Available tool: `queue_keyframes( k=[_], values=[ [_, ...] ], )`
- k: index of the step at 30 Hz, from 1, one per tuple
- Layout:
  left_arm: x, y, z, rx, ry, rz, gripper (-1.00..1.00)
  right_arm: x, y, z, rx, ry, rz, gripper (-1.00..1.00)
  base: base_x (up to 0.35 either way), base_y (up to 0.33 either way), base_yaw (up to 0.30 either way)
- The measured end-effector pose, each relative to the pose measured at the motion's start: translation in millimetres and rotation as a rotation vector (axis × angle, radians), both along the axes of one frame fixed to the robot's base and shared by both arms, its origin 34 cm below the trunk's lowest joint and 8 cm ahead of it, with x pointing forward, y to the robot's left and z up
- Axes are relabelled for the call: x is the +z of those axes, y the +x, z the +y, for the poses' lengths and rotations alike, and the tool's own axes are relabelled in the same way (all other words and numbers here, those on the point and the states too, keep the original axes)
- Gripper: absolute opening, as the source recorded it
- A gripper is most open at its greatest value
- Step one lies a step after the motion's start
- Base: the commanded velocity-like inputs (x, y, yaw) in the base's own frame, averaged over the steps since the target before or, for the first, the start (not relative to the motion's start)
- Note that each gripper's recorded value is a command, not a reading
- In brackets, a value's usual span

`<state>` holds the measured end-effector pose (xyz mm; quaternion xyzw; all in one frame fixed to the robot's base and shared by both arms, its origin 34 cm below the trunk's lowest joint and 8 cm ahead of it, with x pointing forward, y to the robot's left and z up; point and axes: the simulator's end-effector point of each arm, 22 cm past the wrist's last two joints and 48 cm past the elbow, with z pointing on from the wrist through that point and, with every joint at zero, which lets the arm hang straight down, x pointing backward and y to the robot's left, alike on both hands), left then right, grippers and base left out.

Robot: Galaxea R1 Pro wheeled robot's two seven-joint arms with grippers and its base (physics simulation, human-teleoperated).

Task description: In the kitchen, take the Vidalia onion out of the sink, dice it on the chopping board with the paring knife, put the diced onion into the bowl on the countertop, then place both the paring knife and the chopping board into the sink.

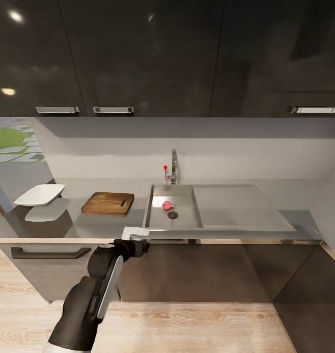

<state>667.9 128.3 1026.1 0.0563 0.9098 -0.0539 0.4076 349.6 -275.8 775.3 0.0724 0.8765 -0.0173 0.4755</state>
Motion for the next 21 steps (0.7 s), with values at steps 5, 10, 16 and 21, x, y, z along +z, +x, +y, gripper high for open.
queue_keyframes(
  k=[5,10,16,21],
  values=[
    [51,69,-4,-0.016,0.036,-0.055,1.0,-2,-2,0,0.0,0.0,0.008,1.0,0.0,0.0,0.0],
    [51,98,-4,-0.025,0.073,-0.011,1.0,-6,-7,0,0.0,0.0,0.02,1.0,0.0,0.0,0.0],
    [45,108,-3,-0.03,0.089,0.028,1.0,-13,-16,0,-0.006,0.002,0.043,1.0,0.0,0.0,0.0],
    [78,114,-3,-0.027,0.074,-0.049,1.0,-19,-23,-1,-0.008,0.002,0.064,1.0,0.0,0.0,0.0]
  ],
)
